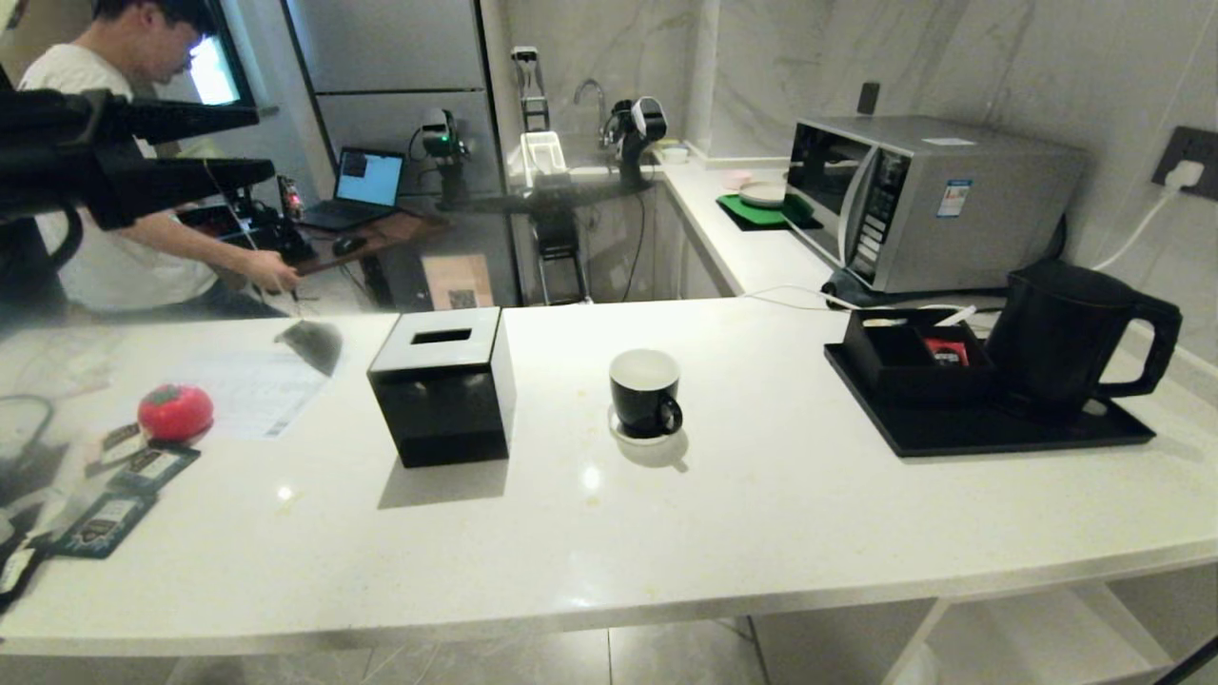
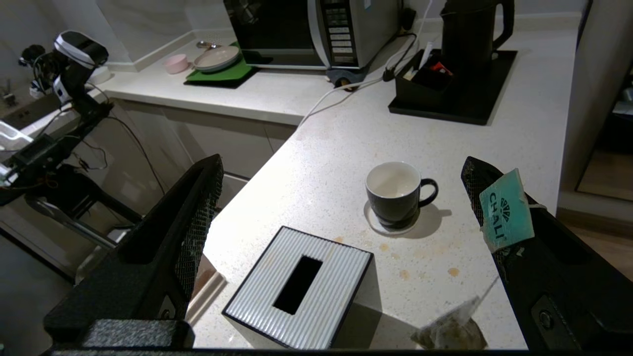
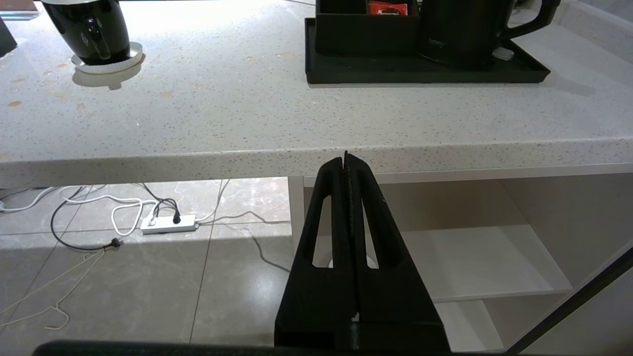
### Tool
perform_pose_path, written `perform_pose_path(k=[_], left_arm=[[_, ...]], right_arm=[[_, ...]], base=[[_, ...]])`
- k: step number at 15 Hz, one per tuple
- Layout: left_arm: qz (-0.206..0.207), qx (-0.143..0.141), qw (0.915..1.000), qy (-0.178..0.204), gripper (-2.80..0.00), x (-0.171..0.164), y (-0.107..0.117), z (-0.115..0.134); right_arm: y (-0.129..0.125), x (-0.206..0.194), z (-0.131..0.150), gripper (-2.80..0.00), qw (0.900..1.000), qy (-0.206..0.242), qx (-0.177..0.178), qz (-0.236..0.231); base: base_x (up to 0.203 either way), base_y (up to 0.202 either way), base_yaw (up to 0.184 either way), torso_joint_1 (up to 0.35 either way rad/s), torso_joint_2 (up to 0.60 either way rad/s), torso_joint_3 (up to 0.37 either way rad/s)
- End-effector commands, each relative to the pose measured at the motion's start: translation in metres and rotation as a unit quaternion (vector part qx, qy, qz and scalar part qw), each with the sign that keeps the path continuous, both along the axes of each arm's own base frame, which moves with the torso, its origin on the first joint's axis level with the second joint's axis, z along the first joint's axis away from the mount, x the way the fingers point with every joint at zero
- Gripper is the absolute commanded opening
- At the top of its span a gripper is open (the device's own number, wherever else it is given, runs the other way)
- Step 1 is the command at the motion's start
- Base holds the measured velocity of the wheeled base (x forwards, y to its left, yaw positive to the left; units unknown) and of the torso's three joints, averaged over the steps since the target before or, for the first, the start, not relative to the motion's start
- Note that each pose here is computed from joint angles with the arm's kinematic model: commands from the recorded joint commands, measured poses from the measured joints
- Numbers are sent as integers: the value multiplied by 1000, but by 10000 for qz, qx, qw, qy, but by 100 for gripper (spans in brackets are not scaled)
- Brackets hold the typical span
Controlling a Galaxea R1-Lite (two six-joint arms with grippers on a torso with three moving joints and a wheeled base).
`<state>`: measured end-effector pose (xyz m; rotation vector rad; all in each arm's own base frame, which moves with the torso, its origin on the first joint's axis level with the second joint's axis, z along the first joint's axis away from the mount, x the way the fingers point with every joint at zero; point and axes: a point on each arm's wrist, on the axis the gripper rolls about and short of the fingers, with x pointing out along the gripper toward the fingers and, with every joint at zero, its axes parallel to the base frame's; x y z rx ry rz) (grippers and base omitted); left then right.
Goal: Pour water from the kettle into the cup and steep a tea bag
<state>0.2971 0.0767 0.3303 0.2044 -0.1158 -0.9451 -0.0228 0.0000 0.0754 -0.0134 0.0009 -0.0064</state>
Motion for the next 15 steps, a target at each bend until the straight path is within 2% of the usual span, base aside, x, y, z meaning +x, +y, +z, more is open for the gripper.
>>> perform_pose_path(k=[1, 4, 9, 15], left_arm=[[-27, 51, 9999, -147, 0, -11, -3, 9], [-42, 76, 9997, -222, 0, -21, -8, 14], [-73, 24, 10000, -61, 0, -42, -16, 4], [-265, 11, 9996, -56, 0, -47, -28, 6]], right_arm=[[0, 0, 0, -280, 10000, 10, -2, 1], [0, 0, 0, -280, 10000, -1, -7, 1], [0, 0, 0, -280, 10000, 10, -2, 1], [0, 0, 0, -280, 10000, 4, -2, 1]], base=[[0, 0, 0, 0, 0, 0], [0, 0, 0, 0, 0, 0], [0, 0, 0, 0, 0, 0], [0, 0, 0, 0, 0, 0]])
